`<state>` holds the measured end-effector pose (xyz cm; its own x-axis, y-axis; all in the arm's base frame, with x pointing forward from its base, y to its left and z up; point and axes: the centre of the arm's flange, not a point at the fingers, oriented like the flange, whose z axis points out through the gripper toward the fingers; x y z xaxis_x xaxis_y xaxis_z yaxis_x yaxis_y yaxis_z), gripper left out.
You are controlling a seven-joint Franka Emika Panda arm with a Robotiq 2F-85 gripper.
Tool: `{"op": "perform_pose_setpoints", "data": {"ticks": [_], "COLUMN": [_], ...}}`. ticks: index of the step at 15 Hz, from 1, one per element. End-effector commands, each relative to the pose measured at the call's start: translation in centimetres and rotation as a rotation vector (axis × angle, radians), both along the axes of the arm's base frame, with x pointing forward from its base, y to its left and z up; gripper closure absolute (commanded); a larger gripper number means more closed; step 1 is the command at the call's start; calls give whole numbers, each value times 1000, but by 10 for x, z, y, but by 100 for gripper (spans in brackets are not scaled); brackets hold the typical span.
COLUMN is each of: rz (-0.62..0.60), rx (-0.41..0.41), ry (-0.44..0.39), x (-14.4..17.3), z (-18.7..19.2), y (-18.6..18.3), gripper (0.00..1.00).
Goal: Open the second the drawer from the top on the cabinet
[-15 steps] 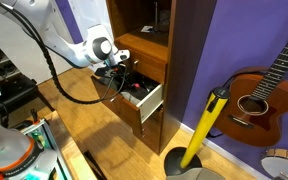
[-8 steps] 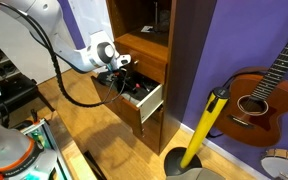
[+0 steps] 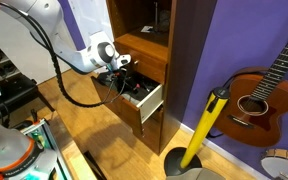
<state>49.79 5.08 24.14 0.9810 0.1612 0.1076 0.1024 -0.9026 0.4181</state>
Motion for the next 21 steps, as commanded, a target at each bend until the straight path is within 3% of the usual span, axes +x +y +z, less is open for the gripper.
{"op": "perform_pose_setpoints", "data": {"ticks": [1,3,4,6,14,15,21], "rz": [-10,-10,-9,-7,-33,-35,-42], "rx": [-74,-89,-91,-91,-96,-93,-86], "ry": [19,19,19,25,72,76,68], "x": [8,8,8,7,3,3,4], "z": [-25,-25,-25,-27,-29,-30,-26], "y": [-12,-15,-16,-17,-24,-25,-24], "gripper": [0,12,29,36,96,100,99]}}
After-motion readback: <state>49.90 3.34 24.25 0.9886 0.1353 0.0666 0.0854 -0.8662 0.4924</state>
